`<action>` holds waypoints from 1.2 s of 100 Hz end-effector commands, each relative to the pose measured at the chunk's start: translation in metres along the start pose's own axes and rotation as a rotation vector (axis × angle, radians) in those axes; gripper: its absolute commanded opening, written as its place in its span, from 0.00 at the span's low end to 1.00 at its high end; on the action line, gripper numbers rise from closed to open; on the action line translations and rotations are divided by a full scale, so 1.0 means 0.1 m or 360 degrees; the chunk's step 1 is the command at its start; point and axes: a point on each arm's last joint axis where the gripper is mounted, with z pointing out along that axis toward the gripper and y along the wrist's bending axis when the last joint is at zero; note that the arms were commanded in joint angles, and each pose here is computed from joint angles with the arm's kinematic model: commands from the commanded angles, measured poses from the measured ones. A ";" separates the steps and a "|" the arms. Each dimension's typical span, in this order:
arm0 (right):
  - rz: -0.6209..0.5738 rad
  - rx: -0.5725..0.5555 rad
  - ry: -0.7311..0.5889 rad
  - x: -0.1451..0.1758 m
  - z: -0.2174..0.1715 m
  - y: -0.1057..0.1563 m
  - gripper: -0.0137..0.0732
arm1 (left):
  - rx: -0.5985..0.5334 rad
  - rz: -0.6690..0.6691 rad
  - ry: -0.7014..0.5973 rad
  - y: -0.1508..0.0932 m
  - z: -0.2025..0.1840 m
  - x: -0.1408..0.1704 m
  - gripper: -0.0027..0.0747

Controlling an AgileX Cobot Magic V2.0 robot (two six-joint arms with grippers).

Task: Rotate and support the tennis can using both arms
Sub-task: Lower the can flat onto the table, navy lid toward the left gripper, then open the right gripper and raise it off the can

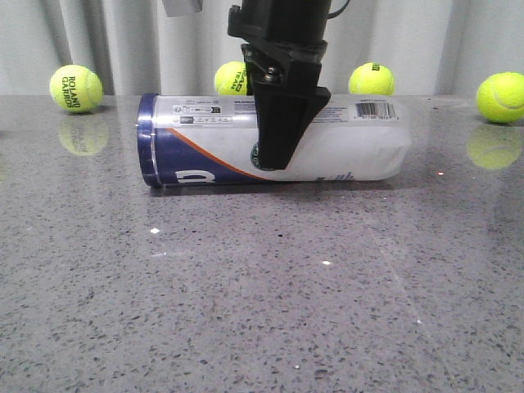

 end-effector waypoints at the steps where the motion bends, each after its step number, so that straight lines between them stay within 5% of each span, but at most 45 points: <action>1: -0.0018 0.0089 -0.0082 -0.04 -0.36 0.04 0.90 | -0.0006 -0.0022 -0.0099 0.00 0.00 0.07 0.01; 63: 0.0076 0.0106 -0.0093 0.00 -0.77 0.18 0.90 | -0.0006 -0.0022 -0.0099 0.00 0.00 0.07 0.01; 99: 0.1054 0.0465 0.0027 0.21 -1.10 0.15 0.90 | -0.0006 -0.0022 -0.0099 0.00 0.00 0.07 0.01; 120: 0.1298 0.0555 -0.0003 0.30 -1.27 0.24 0.90 | -0.0006 -0.0022 -0.0099 0.00 0.00 0.07 0.01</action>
